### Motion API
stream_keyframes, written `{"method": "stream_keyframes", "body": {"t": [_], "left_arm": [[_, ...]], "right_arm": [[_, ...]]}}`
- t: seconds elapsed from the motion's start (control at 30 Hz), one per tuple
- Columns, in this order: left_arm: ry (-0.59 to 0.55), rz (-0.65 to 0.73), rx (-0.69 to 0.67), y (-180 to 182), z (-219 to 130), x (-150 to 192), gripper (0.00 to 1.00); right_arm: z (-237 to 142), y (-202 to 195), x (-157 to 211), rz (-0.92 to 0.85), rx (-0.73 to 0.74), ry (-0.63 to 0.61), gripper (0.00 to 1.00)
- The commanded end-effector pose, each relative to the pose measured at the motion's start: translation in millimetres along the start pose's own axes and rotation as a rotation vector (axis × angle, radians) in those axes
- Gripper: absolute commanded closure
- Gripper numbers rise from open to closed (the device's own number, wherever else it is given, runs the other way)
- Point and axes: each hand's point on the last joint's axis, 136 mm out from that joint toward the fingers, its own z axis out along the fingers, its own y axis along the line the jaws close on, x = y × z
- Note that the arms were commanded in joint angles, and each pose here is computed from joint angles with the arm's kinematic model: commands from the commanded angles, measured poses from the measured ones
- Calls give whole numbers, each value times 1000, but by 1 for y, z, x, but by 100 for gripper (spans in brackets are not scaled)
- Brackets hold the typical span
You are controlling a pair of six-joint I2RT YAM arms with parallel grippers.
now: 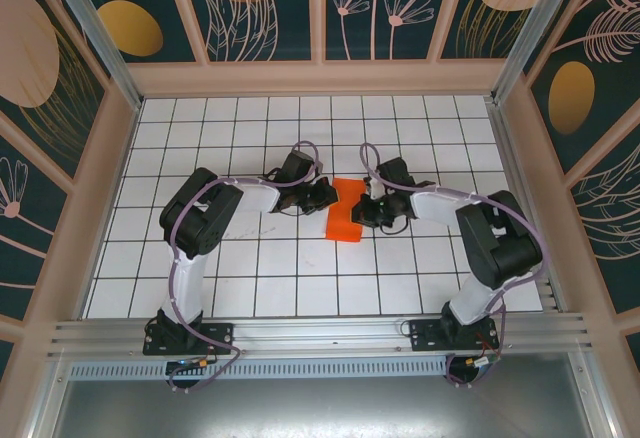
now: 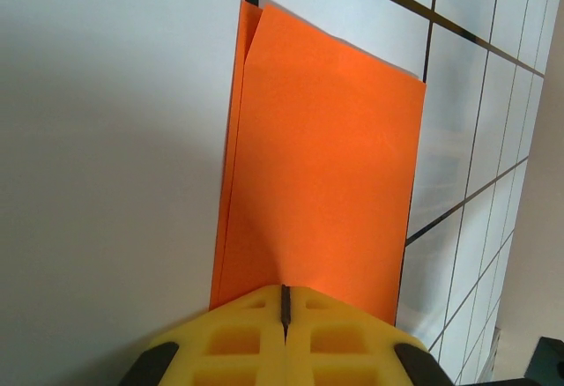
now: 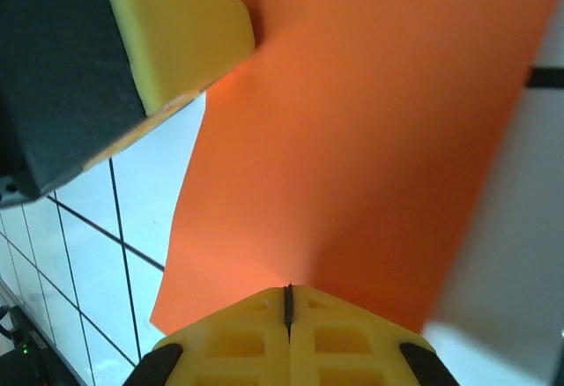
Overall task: Fold a paper plane with a square sheet of paper (pick it up from the middle)
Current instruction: Fold a square sheet of paper at the center of the table.
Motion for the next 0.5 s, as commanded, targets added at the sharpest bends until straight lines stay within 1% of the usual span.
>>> {"method": "stream_keyframes", "body": {"t": [0.0,0.2,0.47], "left_arm": [[77,-150,-392,124,3,46,100],[77,-155,-393,125,4,46,100],[75,-160,-399,127,3,46,100]], "right_arm": [[13,-7,-2,25,28,-3,100],[17,-25,25,37,75,70,100],[1,-41,78,53,108,185,100]]}}
